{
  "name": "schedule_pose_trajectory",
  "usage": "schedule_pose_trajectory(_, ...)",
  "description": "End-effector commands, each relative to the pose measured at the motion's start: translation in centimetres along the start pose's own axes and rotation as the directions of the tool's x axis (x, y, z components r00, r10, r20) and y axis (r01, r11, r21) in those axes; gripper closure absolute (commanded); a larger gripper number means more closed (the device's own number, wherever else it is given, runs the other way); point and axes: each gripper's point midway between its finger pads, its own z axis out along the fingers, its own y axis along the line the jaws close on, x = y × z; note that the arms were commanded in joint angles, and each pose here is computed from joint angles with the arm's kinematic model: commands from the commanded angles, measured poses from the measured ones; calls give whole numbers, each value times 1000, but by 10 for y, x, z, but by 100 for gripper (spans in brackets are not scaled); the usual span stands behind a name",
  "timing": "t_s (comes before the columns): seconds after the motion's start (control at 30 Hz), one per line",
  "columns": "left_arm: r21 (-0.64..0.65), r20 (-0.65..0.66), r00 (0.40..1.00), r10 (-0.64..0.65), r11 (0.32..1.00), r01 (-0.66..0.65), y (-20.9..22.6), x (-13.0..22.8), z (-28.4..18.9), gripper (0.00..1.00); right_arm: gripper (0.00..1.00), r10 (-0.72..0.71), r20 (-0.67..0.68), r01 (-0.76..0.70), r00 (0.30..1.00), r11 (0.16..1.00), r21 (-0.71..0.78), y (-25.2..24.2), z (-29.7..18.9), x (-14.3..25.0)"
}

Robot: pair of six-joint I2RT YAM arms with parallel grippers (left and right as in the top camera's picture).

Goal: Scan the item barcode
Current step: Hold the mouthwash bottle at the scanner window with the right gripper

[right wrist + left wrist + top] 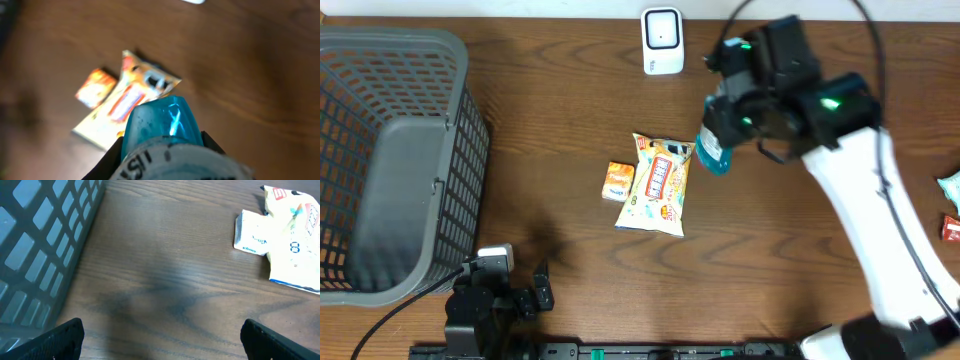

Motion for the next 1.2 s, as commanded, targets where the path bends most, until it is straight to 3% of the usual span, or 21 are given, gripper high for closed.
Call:
schedule_pose_trajectory(0.0, -12, -3, 1000, -11, 1000, 11, 2, 1, 1, 0, 98, -9, -7, 10, 1000, 974, 226, -29, 34, -14)
schedule_pose_trajectory(0.2, -12, -3, 1000, -11, 1000, 11, 2, 1, 1, 0, 93, -152, 78, 113, 985, 922, 370, -38, 74, -58)
schedule_pose_trajectory(0.43, -12, -4, 1000, -11, 1000, 11, 2, 2, 1, 0, 98, -309, 178, 173, 934, 829, 532, -40, 102, -110)
schedule_pose_trajectory(0.8, -12, -3, 1000, -11, 1000, 11, 2, 1, 1, 0, 97, -509, 78, 203, 857, 473, 857, -59, 138, -162)
schedule_pose_trajectory(1.17, -12, -4, 1000, -11, 1000, 11, 2, 2, 1, 0, 97, -606, 24, 236, 795, 346, 908, -49, 192, -212)
